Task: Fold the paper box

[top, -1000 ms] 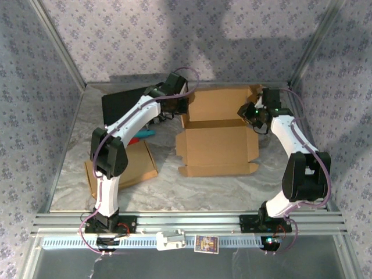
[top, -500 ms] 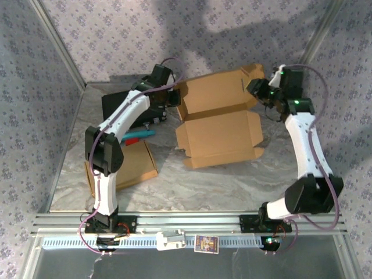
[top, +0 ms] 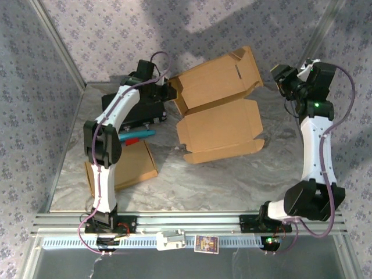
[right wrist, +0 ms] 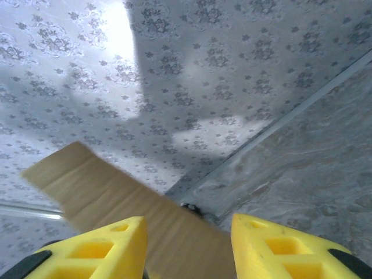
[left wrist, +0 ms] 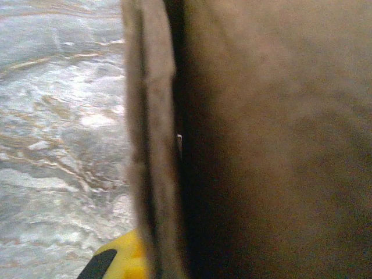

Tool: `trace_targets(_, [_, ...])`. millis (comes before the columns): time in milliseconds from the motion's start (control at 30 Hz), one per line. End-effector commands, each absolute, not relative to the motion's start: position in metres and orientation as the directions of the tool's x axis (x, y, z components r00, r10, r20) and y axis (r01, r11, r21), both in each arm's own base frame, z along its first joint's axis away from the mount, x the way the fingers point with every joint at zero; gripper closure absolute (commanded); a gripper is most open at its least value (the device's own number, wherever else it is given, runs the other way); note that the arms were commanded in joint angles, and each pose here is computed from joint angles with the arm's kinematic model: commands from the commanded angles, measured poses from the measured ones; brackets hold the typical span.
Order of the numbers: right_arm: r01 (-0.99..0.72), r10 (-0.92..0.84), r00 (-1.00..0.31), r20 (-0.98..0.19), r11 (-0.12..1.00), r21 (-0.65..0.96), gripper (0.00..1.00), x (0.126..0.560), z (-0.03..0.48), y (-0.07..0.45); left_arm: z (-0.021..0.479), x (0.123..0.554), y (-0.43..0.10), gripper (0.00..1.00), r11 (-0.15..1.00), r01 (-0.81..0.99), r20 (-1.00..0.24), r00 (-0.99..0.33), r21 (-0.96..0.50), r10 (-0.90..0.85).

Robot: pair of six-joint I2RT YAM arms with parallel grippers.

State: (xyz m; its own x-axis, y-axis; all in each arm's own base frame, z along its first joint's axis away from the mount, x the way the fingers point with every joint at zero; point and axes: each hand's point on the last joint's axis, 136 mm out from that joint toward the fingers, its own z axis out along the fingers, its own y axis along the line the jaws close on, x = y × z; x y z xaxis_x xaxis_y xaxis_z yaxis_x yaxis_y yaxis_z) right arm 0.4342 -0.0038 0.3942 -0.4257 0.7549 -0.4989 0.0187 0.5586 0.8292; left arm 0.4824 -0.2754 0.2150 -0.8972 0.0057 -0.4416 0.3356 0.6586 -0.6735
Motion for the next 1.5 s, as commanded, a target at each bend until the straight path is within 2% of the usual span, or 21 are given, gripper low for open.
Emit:
trace_targets(0, [-0.091, 0.725, -0.494, -0.479, 0.505, 0.858, 0.52, 0.439, 0.413, 0.014, 0.245, 0.477, -0.295, 1.0, 0.49, 0.442, -0.481, -0.875, -0.751, 0.052])
trace_targets(100, [-0.147, 0.695, -0.515, -0.503, 0.506, 0.85, 0.51, 0.435, 0.421, 0.026, 0.244, 0.475, -0.299, 1.0, 0.446, 0.441, -0.466, -0.883, -0.779, 0.06])
trace_targets(267, [-0.299, 0.613, -0.527, -0.589, 0.515, 0.804, 0.48, 0.426, 0.448, 0.057, 0.232, 0.476, -0.299, 1.0, 0.452, 0.412, -0.435, -0.899, -0.791, 0.057])
trace_targets(533, [-0.328, 0.544, -0.575, -0.611, 0.531, 0.782, 0.47, 0.425, 0.439, 0.081, 0.226, 0.479, -0.299, 1.0, 0.47, 0.4, -0.427, -0.903, -0.787, 0.053])
trace_targets(1000, [-0.244, 0.39, -0.588, -0.708, 0.749, 0.616, 0.49, 0.417, 0.405, 0.086, 0.226, 0.477, -0.305, 1.0, 0.5, 0.403, -0.433, -0.899, -0.767, 0.06])
trace_targets(1267, [-0.207, 0.324, -0.604, -0.728, 0.818, 0.536, 0.49, 0.415, 0.391, 0.092, 0.228, 0.472, -0.31, 1.0, 0.509, 0.412, -0.44, -0.895, -0.755, 0.072])
trace_targets(1467, [-0.138, 0.239, -0.595, -0.767, 0.91, 0.391, 0.5, 0.414, 0.384, 0.086, 0.231, 0.469, -0.311, 1.0, 0.53, 0.419, -0.45, -0.89, -0.737, 0.077])
